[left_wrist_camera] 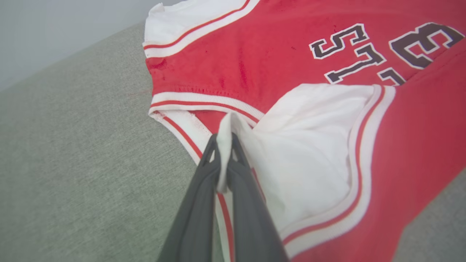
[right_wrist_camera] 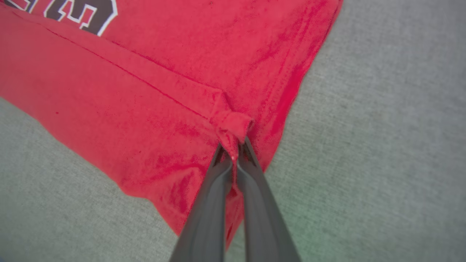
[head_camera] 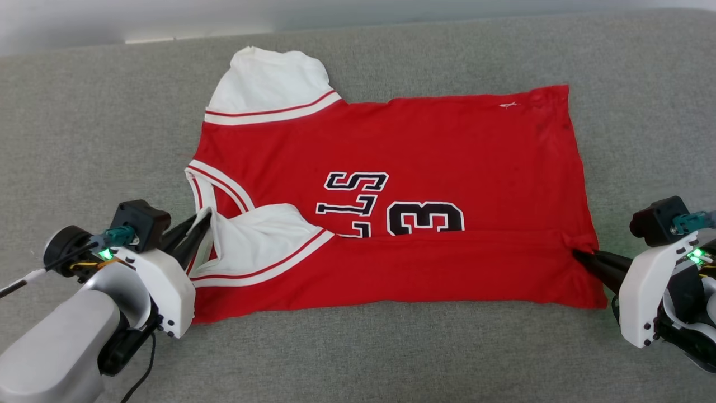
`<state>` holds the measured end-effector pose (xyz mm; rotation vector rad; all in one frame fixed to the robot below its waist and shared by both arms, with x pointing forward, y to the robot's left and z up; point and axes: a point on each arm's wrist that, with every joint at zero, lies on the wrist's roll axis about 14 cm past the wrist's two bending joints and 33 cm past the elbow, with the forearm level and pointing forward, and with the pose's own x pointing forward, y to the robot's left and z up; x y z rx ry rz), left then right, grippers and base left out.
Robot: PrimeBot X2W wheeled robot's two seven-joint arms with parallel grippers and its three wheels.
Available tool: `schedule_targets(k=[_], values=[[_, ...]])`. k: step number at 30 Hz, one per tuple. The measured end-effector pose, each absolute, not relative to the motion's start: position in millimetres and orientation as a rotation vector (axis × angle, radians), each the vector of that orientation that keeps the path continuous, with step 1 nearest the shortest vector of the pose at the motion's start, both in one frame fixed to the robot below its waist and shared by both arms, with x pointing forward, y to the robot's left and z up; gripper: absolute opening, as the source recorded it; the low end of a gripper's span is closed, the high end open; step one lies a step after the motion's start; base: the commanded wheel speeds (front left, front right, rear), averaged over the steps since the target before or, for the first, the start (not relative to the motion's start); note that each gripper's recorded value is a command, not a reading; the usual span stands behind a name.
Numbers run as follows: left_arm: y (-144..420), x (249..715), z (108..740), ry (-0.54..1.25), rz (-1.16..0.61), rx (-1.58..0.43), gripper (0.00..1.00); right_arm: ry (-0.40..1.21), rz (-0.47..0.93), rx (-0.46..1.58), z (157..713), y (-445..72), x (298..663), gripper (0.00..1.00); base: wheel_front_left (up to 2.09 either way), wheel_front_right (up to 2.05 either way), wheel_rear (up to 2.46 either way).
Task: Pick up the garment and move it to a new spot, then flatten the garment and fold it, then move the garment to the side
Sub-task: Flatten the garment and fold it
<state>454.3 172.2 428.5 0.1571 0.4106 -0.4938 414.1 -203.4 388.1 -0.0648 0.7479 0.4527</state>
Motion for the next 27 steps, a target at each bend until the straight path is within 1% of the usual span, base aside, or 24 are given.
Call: schedule_targets(k=[5,10,11,12,13,14,21,27], values=[[179.2,452.1,389.5,0.523,-0.488,0.161,0.0,0.802,0.451,-0.078,372.3,-205.7,413.8,0.0,0.0,0.0,0.0],[179.1,451.4,379.6,0.552,-0.476,0.139,0.0,0.796,0.448,-0.067,373.9,-204.3,414.9,0.0,0.0,0.0,0.0],[178.2,451.2,380.2,0.552,-0.478,0.137,0.46,0.792,0.446,-0.061,375.6,-203.7,415.0,0.0,0.0,0.0,0.0],[177.7,451.7,382.7,0.543,-0.482,0.145,1.0,0.784,0.446,-0.061,377.9,-203.4,415.5,0.03,0.0,0.0,0.0],[179.0,452.9,385.9,0.534,-0.478,0.152,1.0,0.778,0.446,-0.062,380.2,-203.2,415.6,0.44,0.0,0.0,0.0],[180.1,452.5,388.3,0.531,-0.479,0.157,1.0,0.771,0.446,-0.063,382.7,-202.9,415.6,1.0,0.0,0.0,0.0],[195.3,458.3,427.7,0.489,-0.48,0.259,1.0,0.669,0.462,-0.065,411.3,-196.5,419.8,1.0,0.0,0.0,0.0],[207.9,452.5,454.3,0.576,-0.479,0.331,1.0,0.599,0.476,-0.078,430.8,-191.0,422.6,1.0,0.0,0.0,0.0]])
